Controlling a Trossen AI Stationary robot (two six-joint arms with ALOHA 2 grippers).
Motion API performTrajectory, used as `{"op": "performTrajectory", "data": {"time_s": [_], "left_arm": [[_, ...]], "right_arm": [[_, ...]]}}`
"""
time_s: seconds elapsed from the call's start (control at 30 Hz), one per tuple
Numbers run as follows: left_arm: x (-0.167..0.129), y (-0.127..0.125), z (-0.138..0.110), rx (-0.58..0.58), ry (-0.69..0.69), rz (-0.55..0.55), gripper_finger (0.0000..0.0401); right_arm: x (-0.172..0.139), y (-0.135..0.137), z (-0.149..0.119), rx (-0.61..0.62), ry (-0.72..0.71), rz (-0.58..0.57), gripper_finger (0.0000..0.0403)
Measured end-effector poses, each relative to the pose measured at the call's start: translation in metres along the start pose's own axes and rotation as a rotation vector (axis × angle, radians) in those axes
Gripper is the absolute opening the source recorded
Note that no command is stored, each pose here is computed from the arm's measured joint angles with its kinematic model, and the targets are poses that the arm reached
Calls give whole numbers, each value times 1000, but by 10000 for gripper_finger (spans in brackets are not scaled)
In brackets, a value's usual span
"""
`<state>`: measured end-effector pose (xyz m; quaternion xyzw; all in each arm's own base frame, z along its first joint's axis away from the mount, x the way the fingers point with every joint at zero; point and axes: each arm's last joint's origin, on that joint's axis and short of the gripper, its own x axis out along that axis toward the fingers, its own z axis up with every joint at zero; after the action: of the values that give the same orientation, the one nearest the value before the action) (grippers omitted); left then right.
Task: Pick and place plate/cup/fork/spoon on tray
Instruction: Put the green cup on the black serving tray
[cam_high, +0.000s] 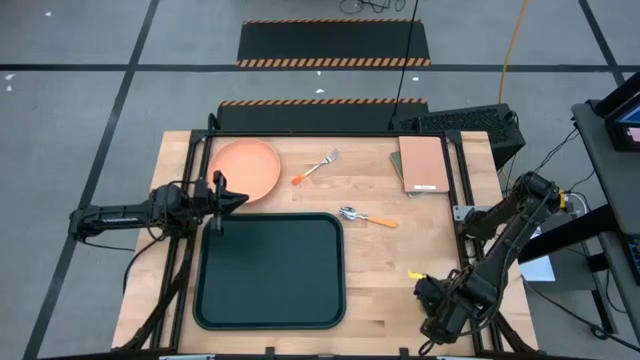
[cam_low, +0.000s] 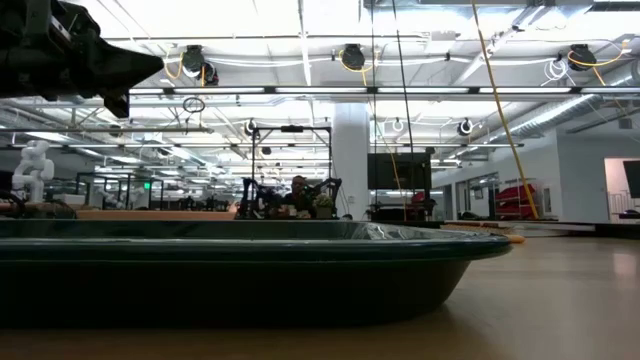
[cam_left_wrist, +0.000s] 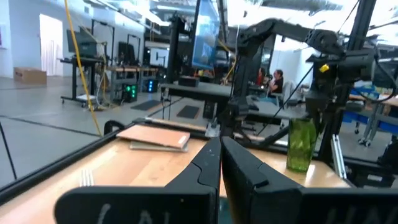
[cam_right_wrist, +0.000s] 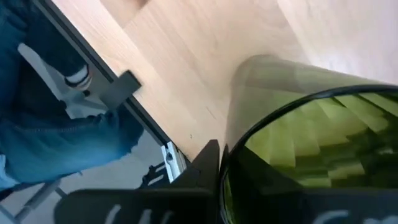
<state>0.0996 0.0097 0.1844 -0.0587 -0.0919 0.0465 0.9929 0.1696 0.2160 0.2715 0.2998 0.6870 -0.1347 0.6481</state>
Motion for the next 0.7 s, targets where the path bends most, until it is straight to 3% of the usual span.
{"op": "performTrajectory", "data": {"time_s": [0.37, 0.7], "left_arm": [[0, -1, 8, -9, -79, -10, 14], [0, 1, 8, -23, -86, 50, 15]], "right_arm": [[-23, 6, 34, -291, -111, 67, 1], [-90, -3, 80, -496, -345, -28, 0]]}}
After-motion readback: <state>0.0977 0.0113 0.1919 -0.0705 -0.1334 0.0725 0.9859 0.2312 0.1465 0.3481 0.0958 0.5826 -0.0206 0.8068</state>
